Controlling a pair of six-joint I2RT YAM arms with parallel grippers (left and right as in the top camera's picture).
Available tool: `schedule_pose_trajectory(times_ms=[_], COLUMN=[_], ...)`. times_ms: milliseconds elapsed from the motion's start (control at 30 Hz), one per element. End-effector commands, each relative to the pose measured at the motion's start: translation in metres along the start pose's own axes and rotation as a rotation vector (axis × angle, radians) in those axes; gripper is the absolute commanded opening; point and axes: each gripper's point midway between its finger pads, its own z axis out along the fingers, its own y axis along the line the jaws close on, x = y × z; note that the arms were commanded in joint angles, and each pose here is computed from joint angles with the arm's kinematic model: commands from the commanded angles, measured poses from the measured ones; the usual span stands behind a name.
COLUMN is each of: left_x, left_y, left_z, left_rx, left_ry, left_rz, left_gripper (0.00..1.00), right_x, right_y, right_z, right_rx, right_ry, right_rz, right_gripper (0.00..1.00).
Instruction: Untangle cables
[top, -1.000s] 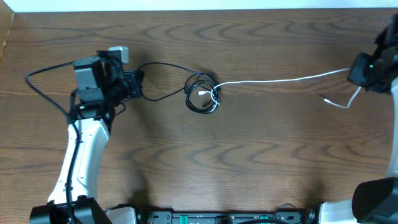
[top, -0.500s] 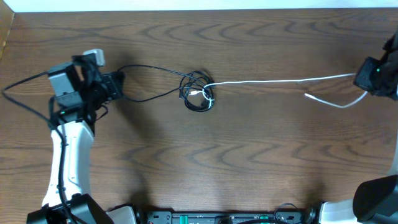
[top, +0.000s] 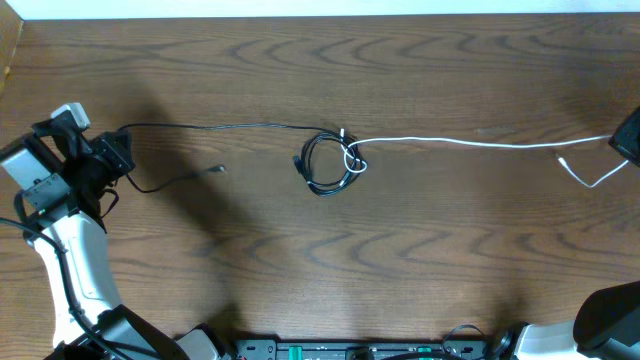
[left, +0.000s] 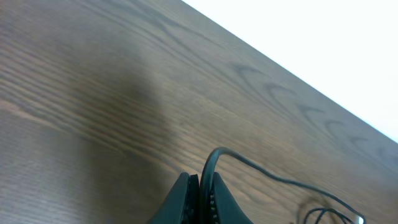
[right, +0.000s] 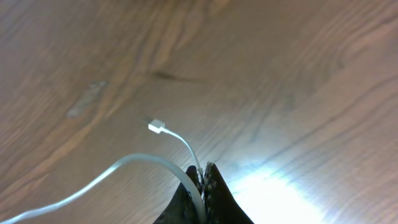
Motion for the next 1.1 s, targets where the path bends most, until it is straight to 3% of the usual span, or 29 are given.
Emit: schedule_pose_trajectory(times_ms=[0, 300, 433, 800, 967, 1067], left_x=[-0.002, 0.012, 0.024, 0.075, 0.108, 0.122], left_y=[-0.019, -0.06, -0.08, -0.16, -0.212, -0.241], left_z=[-0.005, -0.006, -0.004, 0.009, 0.008, 0.005], left_rx=[0.087, 0.287, 0.356, 0.526, 0.641, 0.712], left_ry=[-0.003, 0.06, 0.113, 0.286, 0.372, 0.393], left_rz=[0.0, 0.0, -0.004, 0.093, 0.186, 0.247], left_gripper=[0.08, 0.08, 0.08, 0.08, 0.08, 0.08], right_x=[0.005, 0.029, 0.037, 0.043, 0.037, 0.037], right_y=[0.025, 0.109, 0.131, 0.131, 0.113, 0.109], right_z=[-0.004, -0.018, -0.022, -0.019, -0.007, -0.002], right_rx=[-0.116, -0.377, -0.405, -0.366, -0.246, -0.222], right_ry=[0.011, 0.013, -0.004, 0.002, -0.001, -0.001], right_rz=[-0.056, -0.385, -0.479, -0.534, -0.455, -0.44], right_gripper=[0.01, 0.01, 0.01, 0.01, 0.01, 0.09])
